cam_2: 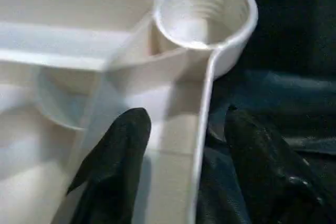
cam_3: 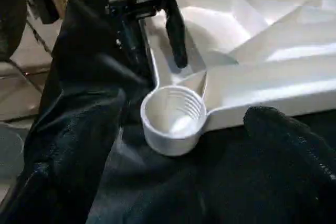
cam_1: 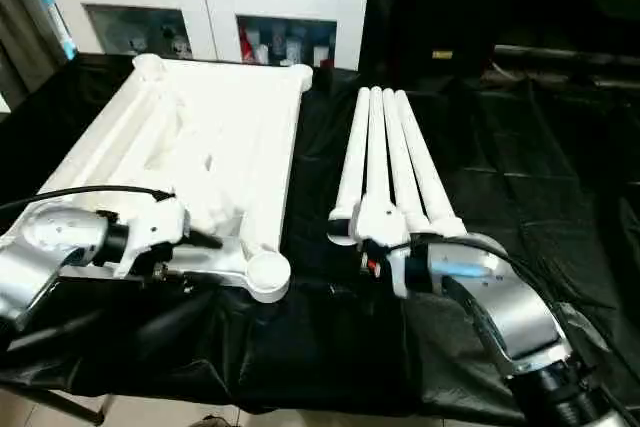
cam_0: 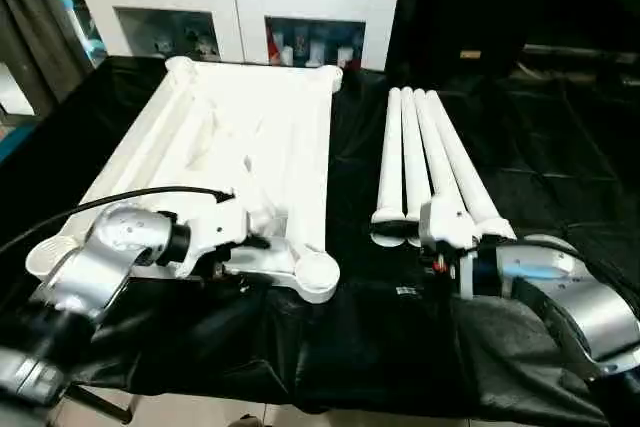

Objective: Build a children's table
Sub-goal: Move table base

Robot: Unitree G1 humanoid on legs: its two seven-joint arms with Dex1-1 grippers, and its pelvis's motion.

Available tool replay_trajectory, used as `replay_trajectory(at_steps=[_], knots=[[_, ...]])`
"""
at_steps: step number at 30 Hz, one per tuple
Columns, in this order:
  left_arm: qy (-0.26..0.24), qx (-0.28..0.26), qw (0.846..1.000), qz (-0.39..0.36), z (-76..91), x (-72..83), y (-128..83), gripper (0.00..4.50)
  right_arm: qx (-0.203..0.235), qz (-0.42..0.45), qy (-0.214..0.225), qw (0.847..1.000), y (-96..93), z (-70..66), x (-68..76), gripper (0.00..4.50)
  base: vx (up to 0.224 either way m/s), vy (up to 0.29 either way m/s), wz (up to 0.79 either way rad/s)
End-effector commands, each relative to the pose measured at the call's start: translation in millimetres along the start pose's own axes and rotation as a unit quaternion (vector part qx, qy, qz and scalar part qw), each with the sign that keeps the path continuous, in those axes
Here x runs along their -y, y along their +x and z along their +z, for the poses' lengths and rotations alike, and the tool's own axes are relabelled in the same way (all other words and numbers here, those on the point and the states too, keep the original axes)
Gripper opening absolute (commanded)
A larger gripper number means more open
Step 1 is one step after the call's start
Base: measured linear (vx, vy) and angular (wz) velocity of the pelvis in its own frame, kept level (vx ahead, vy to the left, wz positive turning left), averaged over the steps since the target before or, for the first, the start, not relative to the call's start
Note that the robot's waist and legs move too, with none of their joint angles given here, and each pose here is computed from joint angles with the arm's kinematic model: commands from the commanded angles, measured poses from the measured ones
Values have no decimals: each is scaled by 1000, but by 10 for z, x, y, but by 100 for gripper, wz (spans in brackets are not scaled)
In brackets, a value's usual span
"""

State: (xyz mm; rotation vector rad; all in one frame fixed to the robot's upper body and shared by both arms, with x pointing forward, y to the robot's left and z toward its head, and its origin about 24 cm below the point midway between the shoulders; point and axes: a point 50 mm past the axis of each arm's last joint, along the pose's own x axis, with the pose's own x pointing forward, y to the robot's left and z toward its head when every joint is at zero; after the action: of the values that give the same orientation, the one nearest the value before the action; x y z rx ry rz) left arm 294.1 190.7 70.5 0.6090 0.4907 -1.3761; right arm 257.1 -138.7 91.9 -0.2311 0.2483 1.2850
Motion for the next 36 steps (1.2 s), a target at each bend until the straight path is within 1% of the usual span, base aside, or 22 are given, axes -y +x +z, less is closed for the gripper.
replay_trajectory(at_steps=[1, 4, 7, 10, 12, 13, 15, 16, 17, 19, 22, 23, 25, 26, 28, 29, 33, 36], knots=[[5, -13, 1000, -17, -5, -26, -19, 239, -1, 5, -2, 1000, -18, 27, -1, 429, 0, 0, 0], [2, -21, 999, -30, -30, -42, -41, 225, 0, 17, 1, 1000, -21, 40, -17, 429, 0, 0, 0], [3, -23, 999, -32, -41, -54, -49, 194, -2, 21, 1, 1000, -23, 37, -27, 429, 0, 0, 0], [-5, -15, 999, -35, -52, -74, -62, 182, -4, 25, 2, 1000, -21, 30, -40, 429, 0, 0, 0], [-7, -14, 999, -36, -59, -81, -65, 160, -5, 26, 1, 1000, -20, 26, -44, 429, 0, 0, 0], [-6, -18, 999, -37, -66, -82, -67, 149, -5, 27, 1, 1000, -19, 25, -46, 429, 0, 0, 0], [3, -31, 999, -33, -88, -90, -65, 145, -7, 28, 0, 1000, -14, 21, -49, 429, 0, 0, 0], [6, -33, 999, -31, -94, -93, -64, 129, -7, 28, -1, 1000, -12, 20, -49, 429, 0, 0, 0], [12, -37, 999, -27, -100, -100, -60, 129, -9, 28, -2, 1000, -9, 16, -48, 429, 0, 0, 0], [14, -38, 999, -25, -102, -104, -58, 106, -9, 28, -2, 1000, -8, 15, -48, 429, 0, 0, 0], [29, -42, 998, -21, -104, -112, -49, 98, -9, 28, -3, 1000, 3, 10, -57, 429, 0, 0, 0], [32, -42, 998, -20, -102, -113, -46, 72, -9, 28, -4, 1000, 7, 8, -60, 429, 0, 0, 0], [39, -41, 998, -19, -97, -112, -37, 61, -9, 28, -4, 1000, 13, 4, -67, 429, 0, 0, 0], [48, -42, 998, -17, -92, -110, -31, 44, -8, 28, -3, 1000, 18, 1, -75, 429, 0, 0, 0], [60, -42, 997, -13, -78, -106, -28, 44, -8, 28, -3, 1000, 22, -2, -85, 429, 0, 0, 0], [66, -41, 997, -9, -71, -103, -28, 19, -7, 28, -3, 1000, 27, -5, -91, 429, 0, 0, 0], [101, -43, 994, 4, -40, -65, -15, 4, -5, 25, -1, 1000, 37, -17, -111, 429, 0, 0, 0], [145, -64, 987, 23, -40, -24, 10, 4, -3, 20, 0, 1000, 44, -30, -127, 429, 0, 0, 0]])
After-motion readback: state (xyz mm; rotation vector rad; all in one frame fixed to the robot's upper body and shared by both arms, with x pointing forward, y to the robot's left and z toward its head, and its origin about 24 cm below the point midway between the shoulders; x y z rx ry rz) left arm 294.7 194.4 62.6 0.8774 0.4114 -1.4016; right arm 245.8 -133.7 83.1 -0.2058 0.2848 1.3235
